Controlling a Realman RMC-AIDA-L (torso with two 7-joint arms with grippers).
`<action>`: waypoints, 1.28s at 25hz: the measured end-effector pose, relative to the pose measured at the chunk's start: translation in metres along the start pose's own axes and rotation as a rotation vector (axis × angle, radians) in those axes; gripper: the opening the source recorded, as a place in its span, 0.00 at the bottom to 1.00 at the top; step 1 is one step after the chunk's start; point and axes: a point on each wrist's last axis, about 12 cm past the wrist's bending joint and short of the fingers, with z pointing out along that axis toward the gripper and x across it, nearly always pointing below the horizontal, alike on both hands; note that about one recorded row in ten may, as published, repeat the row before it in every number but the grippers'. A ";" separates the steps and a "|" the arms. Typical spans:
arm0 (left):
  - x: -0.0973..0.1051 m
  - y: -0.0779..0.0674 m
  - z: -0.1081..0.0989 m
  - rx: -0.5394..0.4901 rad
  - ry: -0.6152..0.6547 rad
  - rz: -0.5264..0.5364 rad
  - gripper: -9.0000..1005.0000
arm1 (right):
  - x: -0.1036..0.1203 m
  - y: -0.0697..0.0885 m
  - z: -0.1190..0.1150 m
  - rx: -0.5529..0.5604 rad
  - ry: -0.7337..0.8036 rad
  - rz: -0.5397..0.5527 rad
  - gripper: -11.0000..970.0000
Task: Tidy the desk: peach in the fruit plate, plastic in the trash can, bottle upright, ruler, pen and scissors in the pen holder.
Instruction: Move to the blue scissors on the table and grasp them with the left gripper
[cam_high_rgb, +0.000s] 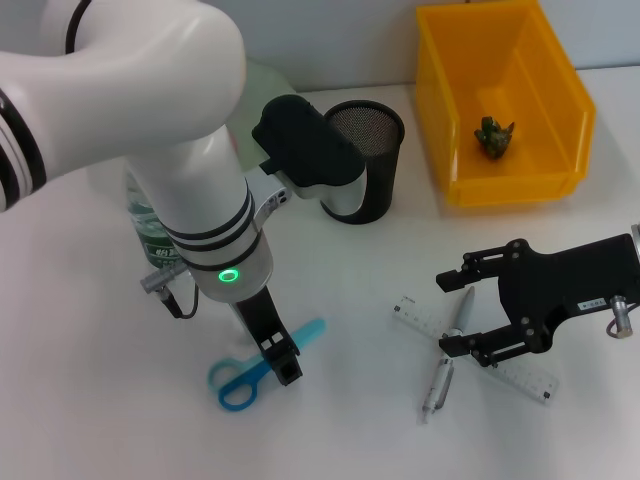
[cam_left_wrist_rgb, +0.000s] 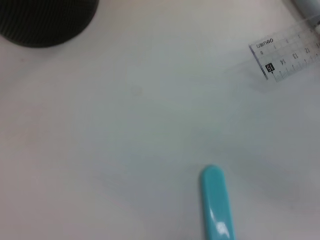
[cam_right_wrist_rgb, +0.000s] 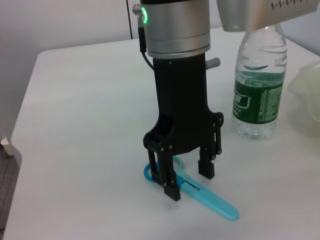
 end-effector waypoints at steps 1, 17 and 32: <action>0.000 0.000 0.000 0.000 0.000 0.001 0.63 | 0.000 0.000 0.000 0.000 0.000 0.000 0.79; 0.000 -0.001 0.002 -0.009 0.023 0.023 0.58 | -0.001 0.000 0.001 -0.002 -0.003 -0.002 0.79; 0.005 0.001 0.005 -0.003 0.037 0.026 0.51 | -0.007 -0.002 0.005 -0.009 -0.011 -0.014 0.79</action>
